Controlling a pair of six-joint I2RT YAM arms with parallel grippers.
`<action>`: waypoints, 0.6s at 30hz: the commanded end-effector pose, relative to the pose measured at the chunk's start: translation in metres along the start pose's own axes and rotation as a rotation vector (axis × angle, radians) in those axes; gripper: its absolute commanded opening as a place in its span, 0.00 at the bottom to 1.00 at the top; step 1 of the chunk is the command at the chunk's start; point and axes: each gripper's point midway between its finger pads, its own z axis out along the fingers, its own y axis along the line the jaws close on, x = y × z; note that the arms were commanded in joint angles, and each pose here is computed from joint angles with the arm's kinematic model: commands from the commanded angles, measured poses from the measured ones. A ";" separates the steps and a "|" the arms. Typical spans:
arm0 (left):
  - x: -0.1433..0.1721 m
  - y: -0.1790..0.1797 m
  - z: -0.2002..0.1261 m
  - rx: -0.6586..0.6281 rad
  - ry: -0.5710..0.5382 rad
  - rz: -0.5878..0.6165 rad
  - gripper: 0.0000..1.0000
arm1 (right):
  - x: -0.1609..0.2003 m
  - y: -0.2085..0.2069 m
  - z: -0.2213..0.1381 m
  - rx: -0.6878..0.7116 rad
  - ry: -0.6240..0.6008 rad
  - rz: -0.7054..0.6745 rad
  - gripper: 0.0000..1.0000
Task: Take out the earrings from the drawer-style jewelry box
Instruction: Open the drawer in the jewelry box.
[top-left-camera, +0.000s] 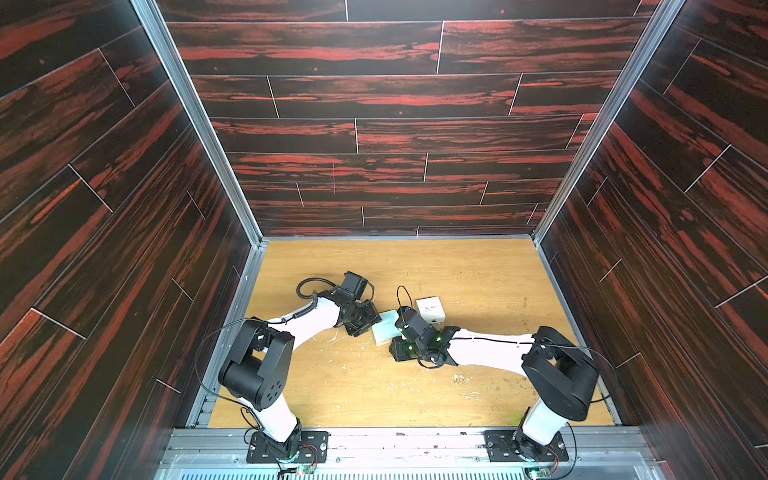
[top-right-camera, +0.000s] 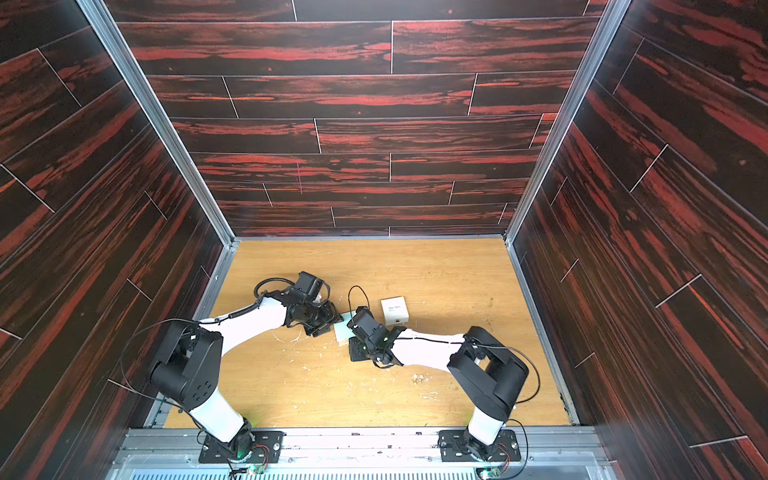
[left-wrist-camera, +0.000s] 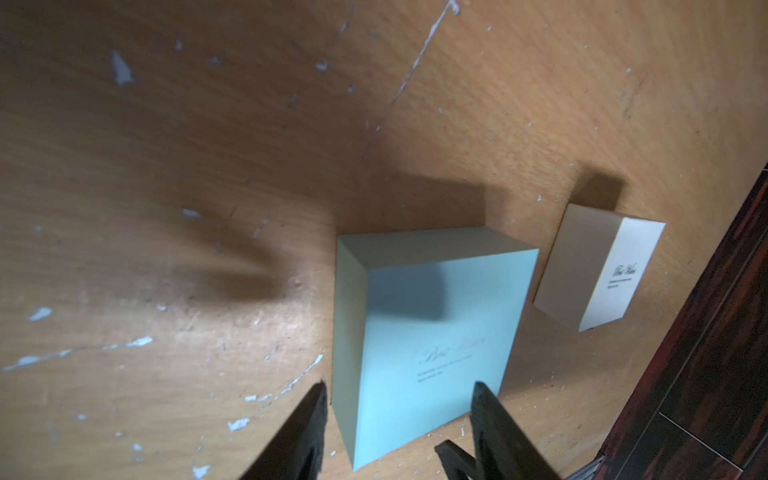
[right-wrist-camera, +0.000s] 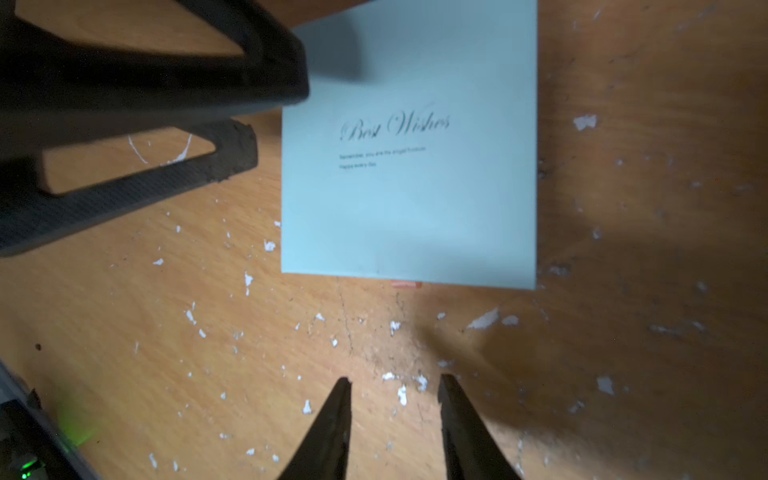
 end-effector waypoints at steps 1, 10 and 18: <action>0.000 0.001 0.001 0.015 -0.008 0.025 0.56 | -0.013 0.009 0.007 -0.006 -0.035 0.004 0.37; 0.002 0.012 0.010 -0.012 -0.004 0.027 0.53 | -0.017 0.001 0.026 0.066 -0.030 -0.004 0.34; 0.004 0.018 0.015 -0.029 0.008 0.029 0.51 | -0.012 -0.010 0.031 0.113 -0.024 0.013 0.32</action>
